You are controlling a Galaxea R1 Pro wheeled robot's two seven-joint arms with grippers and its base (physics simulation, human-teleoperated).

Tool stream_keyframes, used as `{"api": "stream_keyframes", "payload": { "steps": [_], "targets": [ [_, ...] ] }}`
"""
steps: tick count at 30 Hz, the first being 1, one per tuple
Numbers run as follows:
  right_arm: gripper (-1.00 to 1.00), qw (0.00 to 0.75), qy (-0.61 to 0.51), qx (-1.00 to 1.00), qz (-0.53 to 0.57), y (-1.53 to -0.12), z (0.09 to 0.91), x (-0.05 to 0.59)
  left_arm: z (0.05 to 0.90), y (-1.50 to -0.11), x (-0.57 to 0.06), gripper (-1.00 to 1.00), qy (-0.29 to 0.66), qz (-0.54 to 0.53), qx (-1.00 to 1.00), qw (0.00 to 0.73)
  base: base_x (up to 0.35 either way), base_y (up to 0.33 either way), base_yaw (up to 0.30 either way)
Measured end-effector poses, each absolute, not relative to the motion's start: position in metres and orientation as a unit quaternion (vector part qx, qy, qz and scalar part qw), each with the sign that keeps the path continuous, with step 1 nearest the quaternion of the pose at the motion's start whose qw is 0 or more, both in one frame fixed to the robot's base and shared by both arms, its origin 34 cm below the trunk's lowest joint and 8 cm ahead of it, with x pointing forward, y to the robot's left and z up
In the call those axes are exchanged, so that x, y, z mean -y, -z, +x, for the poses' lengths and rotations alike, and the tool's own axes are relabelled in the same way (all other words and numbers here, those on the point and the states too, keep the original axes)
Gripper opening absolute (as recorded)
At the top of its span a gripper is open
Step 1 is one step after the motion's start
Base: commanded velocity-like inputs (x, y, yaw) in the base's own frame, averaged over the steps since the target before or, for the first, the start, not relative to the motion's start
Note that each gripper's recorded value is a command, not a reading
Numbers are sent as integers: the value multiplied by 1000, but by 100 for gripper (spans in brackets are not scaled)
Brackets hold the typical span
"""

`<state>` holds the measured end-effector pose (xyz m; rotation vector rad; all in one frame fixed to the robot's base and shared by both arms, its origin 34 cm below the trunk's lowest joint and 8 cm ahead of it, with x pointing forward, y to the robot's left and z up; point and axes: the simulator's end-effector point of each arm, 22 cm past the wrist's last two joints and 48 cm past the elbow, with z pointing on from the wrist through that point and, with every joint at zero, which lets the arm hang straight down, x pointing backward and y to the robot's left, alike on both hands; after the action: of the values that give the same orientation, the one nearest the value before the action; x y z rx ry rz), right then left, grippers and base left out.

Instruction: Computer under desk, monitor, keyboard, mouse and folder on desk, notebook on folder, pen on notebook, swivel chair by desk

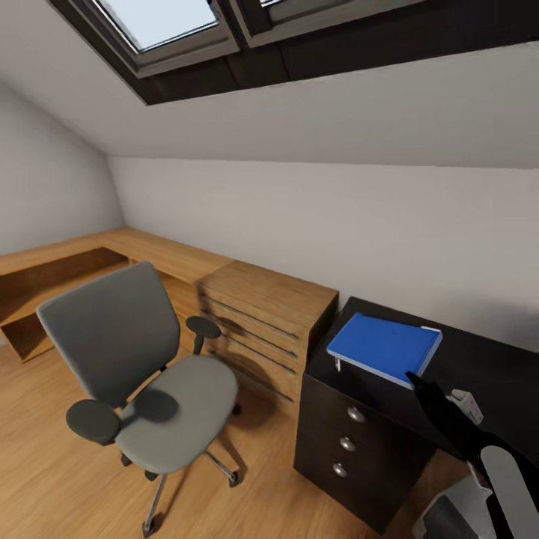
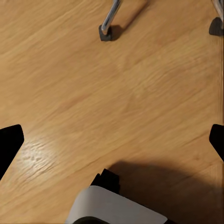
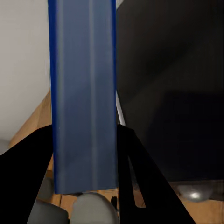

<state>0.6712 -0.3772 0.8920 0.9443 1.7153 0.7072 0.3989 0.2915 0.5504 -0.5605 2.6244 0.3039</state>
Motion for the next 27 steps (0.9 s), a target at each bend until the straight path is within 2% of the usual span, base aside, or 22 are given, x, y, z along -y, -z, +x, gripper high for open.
{"api": "stream_keyframes", "payload": {
  "steps": [27],
  "targets": [
    [-100,509,-295,-709,390,-897,671,377,403,-554,-292,100,-120,-172,-950,229,0,0,-299]
  ]
}}
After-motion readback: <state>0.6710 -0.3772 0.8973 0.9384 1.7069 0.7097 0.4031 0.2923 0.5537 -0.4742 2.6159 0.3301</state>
